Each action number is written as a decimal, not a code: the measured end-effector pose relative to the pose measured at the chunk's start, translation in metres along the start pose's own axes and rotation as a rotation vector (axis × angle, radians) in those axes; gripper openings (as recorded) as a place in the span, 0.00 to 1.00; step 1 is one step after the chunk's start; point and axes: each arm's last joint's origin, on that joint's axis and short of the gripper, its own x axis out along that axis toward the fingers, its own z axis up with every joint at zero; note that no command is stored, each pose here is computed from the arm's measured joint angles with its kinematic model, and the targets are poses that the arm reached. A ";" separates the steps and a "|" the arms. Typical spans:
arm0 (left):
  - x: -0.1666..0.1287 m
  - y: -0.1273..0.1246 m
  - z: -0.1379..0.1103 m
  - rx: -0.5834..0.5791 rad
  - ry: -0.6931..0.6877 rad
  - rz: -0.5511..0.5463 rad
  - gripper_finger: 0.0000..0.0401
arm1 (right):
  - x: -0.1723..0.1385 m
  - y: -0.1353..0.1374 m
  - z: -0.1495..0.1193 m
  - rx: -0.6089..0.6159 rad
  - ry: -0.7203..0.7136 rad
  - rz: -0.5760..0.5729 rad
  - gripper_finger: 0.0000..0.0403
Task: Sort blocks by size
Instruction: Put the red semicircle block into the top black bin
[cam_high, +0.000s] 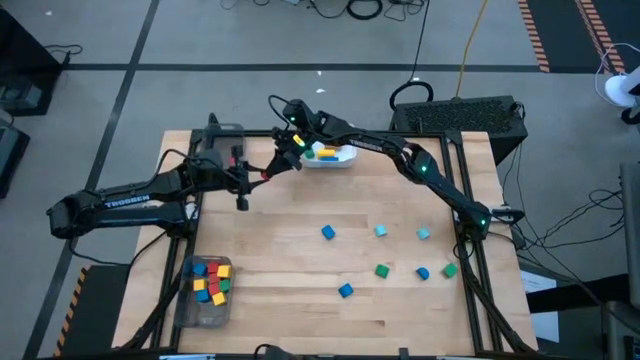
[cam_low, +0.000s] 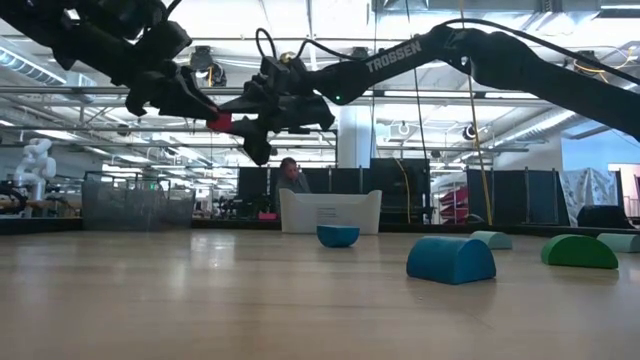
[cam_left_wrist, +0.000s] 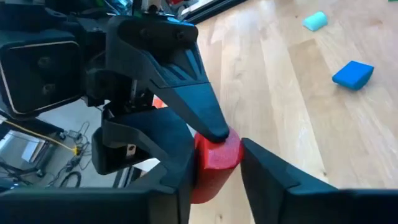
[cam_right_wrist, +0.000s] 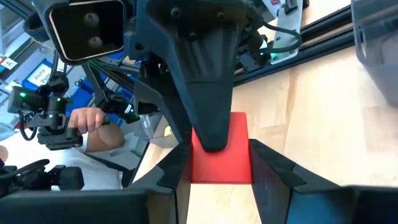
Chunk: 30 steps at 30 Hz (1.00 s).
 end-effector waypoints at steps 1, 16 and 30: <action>0.000 0.000 0.000 -0.002 0.003 0.004 0.27 | 0.000 0.000 0.000 0.000 -0.002 0.001 0.29; -0.011 0.004 0.005 -0.041 0.010 0.146 0.24 | -0.008 -0.002 0.009 -0.086 -0.051 0.012 0.40; -0.029 0.020 -0.003 -0.266 0.189 0.620 0.24 | -0.030 -0.019 0.002 -0.001 -0.037 -0.129 0.56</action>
